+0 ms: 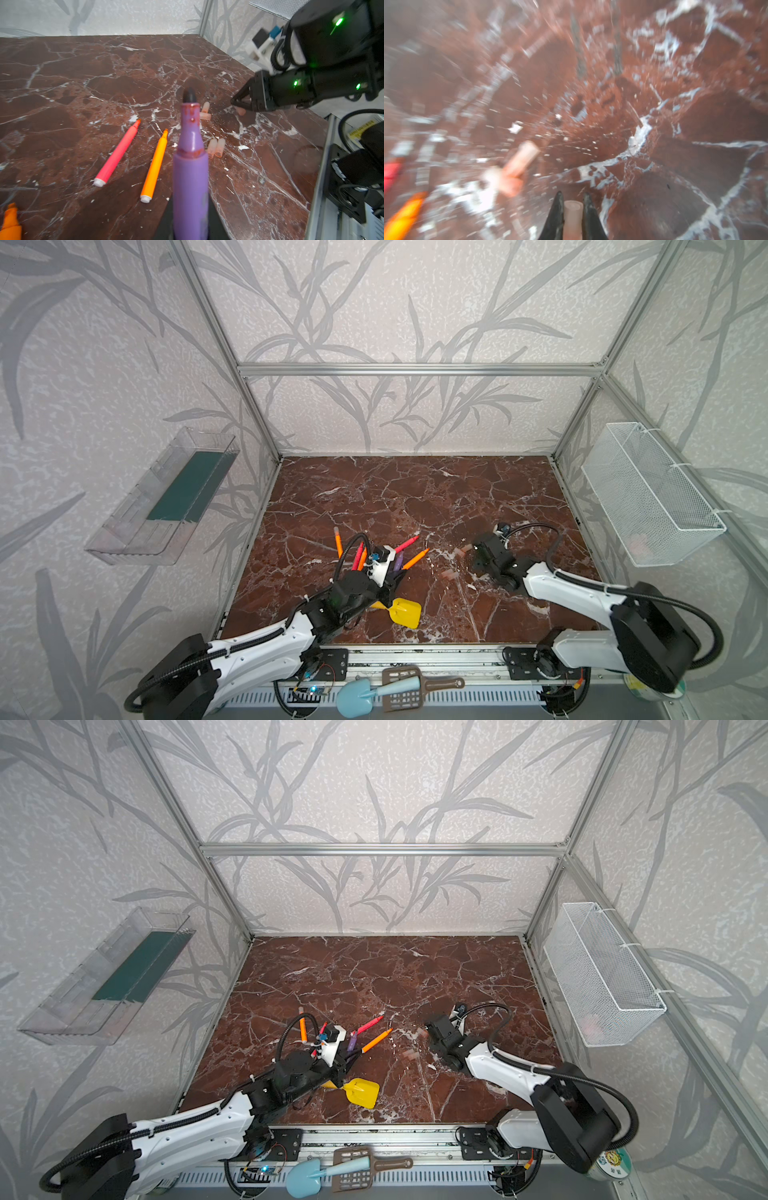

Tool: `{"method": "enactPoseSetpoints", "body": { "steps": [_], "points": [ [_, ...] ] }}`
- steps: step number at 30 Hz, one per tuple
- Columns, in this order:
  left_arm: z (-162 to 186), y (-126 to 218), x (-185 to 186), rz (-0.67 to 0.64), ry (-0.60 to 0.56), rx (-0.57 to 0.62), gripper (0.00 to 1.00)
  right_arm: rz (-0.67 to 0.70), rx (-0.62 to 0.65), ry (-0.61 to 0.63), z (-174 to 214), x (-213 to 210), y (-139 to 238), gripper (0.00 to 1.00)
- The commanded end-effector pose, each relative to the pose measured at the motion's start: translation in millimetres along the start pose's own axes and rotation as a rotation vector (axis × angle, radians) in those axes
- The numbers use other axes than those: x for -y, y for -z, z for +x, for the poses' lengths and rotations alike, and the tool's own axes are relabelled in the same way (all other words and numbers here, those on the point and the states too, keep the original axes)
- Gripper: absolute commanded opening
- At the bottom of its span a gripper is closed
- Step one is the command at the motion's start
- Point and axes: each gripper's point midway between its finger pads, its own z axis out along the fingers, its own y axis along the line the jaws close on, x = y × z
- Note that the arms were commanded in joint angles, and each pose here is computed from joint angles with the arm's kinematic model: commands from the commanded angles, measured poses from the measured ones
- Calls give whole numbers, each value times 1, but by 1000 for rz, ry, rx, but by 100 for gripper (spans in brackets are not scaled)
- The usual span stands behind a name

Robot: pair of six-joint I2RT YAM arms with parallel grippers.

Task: Insert the pens into the pen caps
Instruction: 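Lift the pink cap with the right gripper and carry it above the purple marker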

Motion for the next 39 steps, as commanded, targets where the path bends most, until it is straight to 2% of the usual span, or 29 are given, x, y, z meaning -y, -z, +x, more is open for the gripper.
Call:
{"method": "enactPoseSetpoints", "body": {
  "steps": [1,6,11,15,21,27,39],
  "points": [
    [-22,-5,26,130,-14,50,0,-144,33,-18,-16,-16,32,0],
    [-28,-15,41,210,25,58,0,-565,202,-77,-56,-70,92,0],
    [-35,-21,60,311,80,74,0,-773,289,-118,-77,-91,136,0],
    [-37,-25,66,342,105,71,0,-898,336,-115,-83,-109,162,0],
    [-38,-27,64,325,121,78,0,-929,390,-58,-78,-137,176,0],
    [-39,-28,62,311,120,81,0,-991,405,-54,-73,-165,180,0],
    [-36,-29,61,304,115,74,0,-1004,387,-39,-58,-200,176,0]
  ]
}}
